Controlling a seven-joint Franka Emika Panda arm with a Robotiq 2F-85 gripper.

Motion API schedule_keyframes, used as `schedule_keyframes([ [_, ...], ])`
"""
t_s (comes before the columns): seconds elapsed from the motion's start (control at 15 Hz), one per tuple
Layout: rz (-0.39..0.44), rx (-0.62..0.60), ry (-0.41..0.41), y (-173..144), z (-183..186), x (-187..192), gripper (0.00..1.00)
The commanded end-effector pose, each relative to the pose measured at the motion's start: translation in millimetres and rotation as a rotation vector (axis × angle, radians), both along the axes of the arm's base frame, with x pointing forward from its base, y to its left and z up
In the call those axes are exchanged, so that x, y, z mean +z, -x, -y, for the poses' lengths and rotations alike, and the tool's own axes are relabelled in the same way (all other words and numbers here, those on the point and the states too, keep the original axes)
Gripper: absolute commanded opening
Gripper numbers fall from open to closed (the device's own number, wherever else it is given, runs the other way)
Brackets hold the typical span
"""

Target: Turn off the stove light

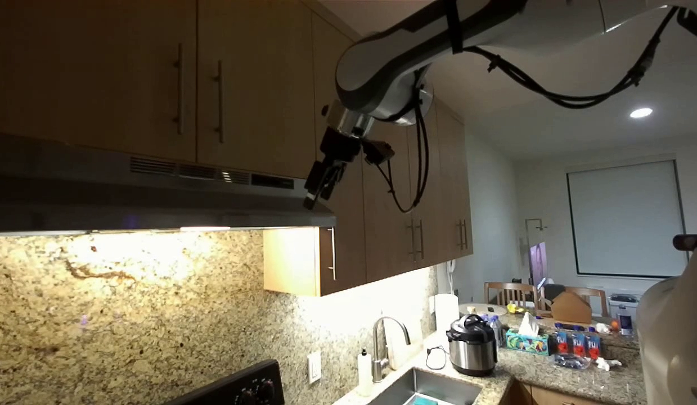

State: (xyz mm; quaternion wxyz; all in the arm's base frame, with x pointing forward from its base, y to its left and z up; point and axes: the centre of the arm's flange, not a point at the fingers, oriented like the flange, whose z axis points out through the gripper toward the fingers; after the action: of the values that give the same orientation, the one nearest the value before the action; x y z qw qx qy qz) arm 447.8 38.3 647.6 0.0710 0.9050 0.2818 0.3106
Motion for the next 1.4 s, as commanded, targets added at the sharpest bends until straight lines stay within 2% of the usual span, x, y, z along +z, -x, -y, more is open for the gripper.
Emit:
schedule_keyframes([
  [0.0,0.151,0.012,-0.032,-15,-10,11,1.0],
  [0.53,0.295,0.068,-0.172,-56,-11,15,1.0],
  [0.8,0.416,-0.007,-0.202,-71,2,34,1.0],
  [1.07,0.453,-0.086,-0.214,-89,27,37,1.0],
  [1.33,0.444,-0.124,-0.225,-109,39,31,1.0],
])
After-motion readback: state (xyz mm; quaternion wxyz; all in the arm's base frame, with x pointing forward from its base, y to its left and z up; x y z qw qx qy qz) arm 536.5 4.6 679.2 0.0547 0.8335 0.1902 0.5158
